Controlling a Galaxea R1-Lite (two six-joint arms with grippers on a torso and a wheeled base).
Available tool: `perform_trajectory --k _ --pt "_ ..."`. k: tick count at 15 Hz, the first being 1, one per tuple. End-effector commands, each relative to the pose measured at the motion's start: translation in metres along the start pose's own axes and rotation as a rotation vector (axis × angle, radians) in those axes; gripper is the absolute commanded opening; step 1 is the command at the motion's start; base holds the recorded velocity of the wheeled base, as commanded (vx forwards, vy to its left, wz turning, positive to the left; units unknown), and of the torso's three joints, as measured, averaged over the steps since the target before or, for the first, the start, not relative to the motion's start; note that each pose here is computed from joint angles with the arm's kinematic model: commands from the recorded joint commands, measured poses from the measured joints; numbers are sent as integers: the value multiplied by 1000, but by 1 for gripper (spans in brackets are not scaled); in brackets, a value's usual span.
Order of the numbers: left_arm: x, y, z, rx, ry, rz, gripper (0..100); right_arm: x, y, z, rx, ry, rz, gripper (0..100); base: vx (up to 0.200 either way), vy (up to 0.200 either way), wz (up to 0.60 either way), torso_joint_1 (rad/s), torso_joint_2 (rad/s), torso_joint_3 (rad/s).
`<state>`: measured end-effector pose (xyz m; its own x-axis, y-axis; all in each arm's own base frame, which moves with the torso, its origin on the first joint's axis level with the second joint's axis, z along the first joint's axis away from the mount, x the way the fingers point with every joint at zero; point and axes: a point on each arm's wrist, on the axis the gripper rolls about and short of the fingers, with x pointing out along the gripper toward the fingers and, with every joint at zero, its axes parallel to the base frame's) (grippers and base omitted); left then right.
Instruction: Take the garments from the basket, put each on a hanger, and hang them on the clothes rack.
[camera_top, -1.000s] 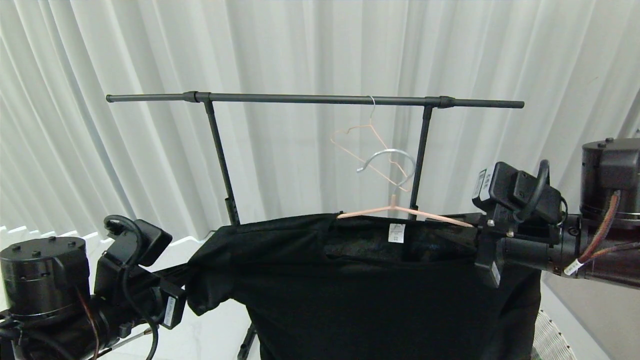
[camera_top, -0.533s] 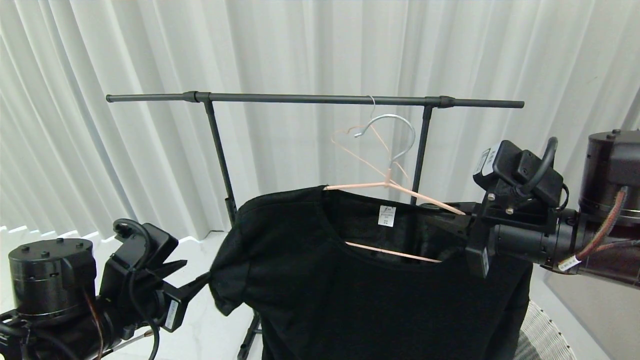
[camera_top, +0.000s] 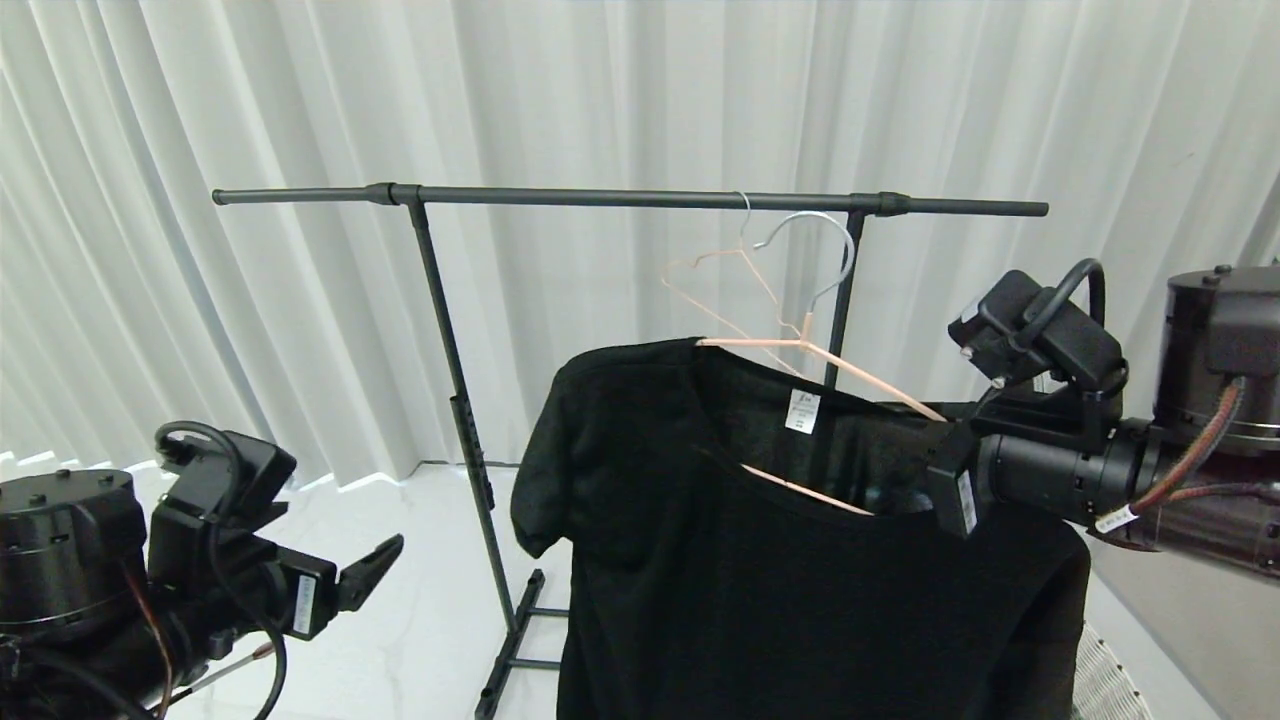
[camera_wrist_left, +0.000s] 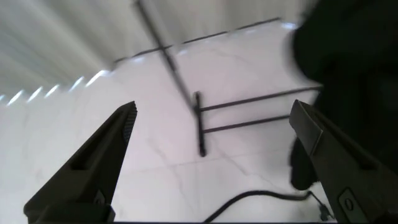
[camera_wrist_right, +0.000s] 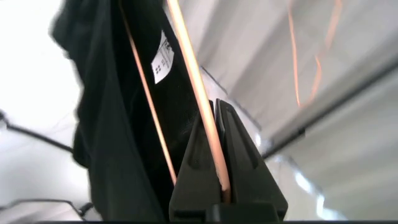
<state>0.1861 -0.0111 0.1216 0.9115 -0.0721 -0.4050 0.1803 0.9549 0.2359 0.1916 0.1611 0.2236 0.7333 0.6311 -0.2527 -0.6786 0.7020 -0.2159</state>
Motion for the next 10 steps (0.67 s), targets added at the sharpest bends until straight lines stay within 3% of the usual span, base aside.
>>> perform_trajectory --k 1,5,8,10 --pt "-4 10 -1 -48 7 99 100 1 0 -2 59 26 -39 0 0 0 0 0 0 0" --pt "-12 13 5 -78 -23 178 100 16 -1 -16 162 169 -162 0 0 0 0 0 0 0" --pt "-13 15 7 -83 -9 284 100 59 -6 -5 230 222 -225 0 0 0 0 0 0 0" --pt "-17 11 9 -74 -27 265 100 88 -9 4 293 239 -295 0 0 0 0 0 0 0"
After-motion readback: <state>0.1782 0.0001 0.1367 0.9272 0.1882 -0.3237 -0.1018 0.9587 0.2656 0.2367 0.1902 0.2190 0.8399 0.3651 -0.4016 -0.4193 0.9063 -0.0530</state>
